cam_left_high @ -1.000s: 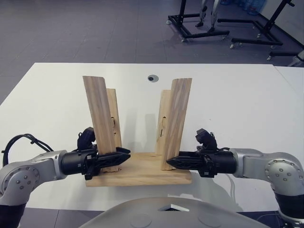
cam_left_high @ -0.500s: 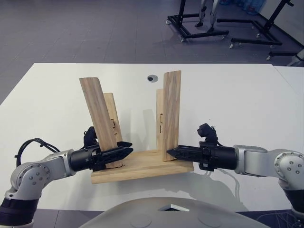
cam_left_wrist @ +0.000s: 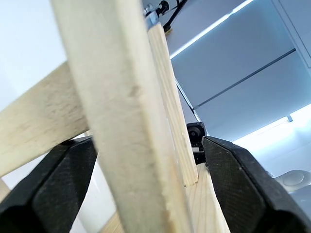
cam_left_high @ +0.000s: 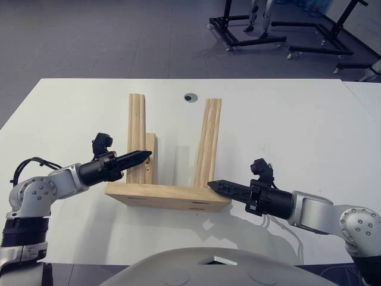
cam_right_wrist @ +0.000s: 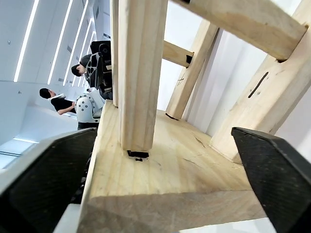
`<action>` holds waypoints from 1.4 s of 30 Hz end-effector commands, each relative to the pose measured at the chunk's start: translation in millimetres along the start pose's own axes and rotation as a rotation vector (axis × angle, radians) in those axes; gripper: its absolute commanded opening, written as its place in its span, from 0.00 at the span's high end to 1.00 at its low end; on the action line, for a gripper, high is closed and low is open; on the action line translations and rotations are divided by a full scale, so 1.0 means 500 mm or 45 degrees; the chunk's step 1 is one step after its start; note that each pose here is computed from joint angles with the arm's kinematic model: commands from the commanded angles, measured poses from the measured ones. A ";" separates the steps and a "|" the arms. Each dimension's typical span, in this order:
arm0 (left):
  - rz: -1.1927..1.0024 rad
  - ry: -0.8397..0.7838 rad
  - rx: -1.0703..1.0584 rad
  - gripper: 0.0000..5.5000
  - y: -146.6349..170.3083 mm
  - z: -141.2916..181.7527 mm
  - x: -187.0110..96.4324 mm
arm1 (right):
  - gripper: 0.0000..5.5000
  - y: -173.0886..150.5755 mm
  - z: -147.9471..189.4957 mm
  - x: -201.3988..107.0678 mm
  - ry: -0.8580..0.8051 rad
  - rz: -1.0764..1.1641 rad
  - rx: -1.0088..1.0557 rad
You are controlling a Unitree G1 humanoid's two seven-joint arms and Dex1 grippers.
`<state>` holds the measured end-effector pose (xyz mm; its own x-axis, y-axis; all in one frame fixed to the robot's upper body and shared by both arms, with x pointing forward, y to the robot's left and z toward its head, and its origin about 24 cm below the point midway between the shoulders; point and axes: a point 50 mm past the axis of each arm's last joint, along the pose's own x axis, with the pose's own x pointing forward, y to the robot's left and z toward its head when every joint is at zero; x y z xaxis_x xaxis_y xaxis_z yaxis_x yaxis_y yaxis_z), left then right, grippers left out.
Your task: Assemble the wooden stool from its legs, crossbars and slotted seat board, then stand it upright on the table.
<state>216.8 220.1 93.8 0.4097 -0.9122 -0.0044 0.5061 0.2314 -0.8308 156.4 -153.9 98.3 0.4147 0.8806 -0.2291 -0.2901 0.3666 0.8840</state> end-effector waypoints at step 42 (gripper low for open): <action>0.172 0.930 1.778 0.31 0.011 -0.099 -0.094 | 0.02 -0.100 0.013 -0.016 0.277 0.086 -1.495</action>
<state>157.4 253.9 59.9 0.2674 -0.7073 -0.6544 0.9419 0.0485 0.3324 170.9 -186.1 57.3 0.2620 0.8904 -0.3723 -0.9584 0.2855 0.0082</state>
